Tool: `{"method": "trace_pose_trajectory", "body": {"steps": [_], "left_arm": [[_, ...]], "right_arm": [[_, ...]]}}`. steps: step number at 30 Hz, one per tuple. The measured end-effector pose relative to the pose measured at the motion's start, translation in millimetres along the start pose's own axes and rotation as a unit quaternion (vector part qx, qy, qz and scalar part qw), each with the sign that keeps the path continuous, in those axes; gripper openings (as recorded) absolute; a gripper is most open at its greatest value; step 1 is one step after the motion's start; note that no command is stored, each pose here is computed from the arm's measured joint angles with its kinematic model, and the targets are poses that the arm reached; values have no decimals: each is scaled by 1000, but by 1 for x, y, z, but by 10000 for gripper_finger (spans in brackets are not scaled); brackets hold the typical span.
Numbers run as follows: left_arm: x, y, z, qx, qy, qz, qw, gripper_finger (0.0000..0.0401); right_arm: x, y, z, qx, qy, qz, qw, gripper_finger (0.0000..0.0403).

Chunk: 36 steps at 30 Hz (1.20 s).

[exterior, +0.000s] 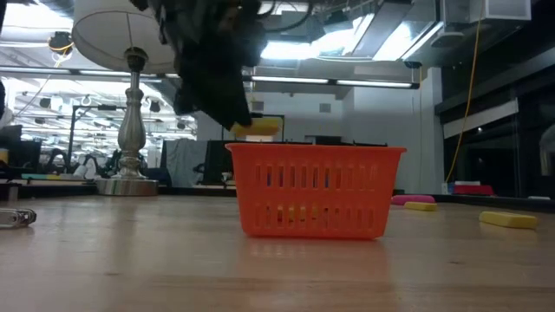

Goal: Pick & Place School Supplies
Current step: Put the yellow eraser into the orange bin

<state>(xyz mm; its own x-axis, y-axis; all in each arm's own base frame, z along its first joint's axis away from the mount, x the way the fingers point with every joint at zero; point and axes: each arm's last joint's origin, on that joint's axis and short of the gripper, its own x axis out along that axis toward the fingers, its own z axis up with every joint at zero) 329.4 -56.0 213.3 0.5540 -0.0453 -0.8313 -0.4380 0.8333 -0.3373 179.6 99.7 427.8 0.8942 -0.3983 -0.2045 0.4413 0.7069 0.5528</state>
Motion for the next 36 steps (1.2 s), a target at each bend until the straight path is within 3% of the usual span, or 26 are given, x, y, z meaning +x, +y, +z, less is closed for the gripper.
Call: {"method": "trace_pose_trajectory", "body": {"steps": [7, 14, 22, 25, 28, 32, 36], "left_arm": [[20, -34, 14, 64, 1, -22, 998, 68], [35, -41, 20, 93, 33, -21, 995, 97], [13, -35, 38, 108, -18, -22, 994, 187], [6, -32, 42, 108, -27, -23, 994, 207], [-6, -30, 46, 103, -49, -11, 993, 213], [-38, -25, 53, 109, -112, 37, 987, 212], [-69, -12, 55, 110, -154, 116, 975, 214]], "right_arm": [[0, 0, 0, 10, 1, 2, 1000, 233], [-1, 1, 0, 14, 7, 10, 1000, 233], [-3, 2, -2, 6, 15, 14, 1000, 233], [-3, 1, -3, 1, 22, 14, 1000, 233], [-2, -2, -11, -2, 71, 17, 997, 233], [0, -19, -37, -7, 209, -53, 977, 233], [0, -35, -70, -13, 353, -167, 921, 233]]}}
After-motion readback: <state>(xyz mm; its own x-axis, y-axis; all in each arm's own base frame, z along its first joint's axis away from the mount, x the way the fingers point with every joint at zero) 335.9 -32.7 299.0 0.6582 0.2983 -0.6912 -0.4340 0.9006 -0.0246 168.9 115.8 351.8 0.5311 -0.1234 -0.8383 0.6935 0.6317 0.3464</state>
